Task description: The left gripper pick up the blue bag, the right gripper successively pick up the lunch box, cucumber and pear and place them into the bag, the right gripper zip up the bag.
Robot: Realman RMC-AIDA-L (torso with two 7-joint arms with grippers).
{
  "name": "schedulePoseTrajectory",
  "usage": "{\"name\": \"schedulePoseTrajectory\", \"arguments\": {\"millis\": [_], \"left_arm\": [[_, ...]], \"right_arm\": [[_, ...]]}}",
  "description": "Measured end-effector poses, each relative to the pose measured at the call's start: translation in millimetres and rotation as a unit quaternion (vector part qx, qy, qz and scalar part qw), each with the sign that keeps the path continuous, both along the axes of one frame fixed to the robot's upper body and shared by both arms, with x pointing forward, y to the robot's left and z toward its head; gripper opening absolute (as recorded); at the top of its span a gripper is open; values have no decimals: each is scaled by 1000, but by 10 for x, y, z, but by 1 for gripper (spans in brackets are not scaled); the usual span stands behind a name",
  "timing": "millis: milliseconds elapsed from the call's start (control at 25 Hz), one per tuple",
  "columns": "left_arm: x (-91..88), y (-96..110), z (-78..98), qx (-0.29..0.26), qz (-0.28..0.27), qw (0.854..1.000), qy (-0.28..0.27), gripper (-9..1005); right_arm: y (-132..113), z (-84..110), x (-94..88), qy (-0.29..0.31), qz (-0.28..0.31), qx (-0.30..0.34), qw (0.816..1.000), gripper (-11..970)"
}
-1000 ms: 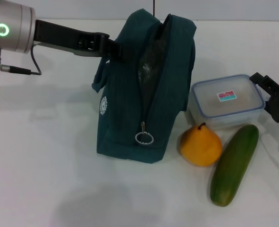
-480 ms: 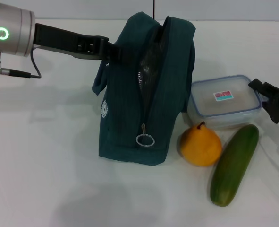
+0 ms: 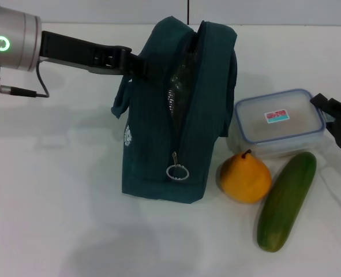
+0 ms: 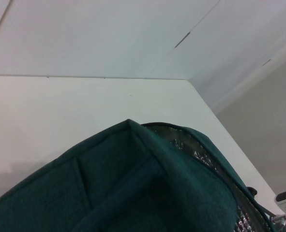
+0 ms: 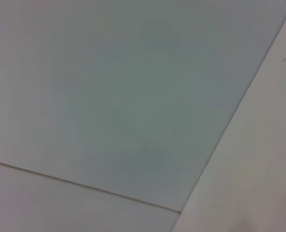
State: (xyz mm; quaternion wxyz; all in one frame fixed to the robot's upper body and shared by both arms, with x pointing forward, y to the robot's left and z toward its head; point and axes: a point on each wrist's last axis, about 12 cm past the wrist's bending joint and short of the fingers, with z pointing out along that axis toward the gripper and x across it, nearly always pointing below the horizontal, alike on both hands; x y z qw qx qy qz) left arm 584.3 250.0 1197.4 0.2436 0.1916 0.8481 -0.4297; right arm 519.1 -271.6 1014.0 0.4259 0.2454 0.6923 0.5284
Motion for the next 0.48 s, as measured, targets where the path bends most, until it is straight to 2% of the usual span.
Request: {"name": "schedulePoseTrajectory", "arguments": {"millis": [480], "left_arm": [[-4, 0, -6, -1, 0, 1000, 1, 64]], "right_arm": [[-52, 37, -38, -20, 8, -3, 1000, 211]]}}
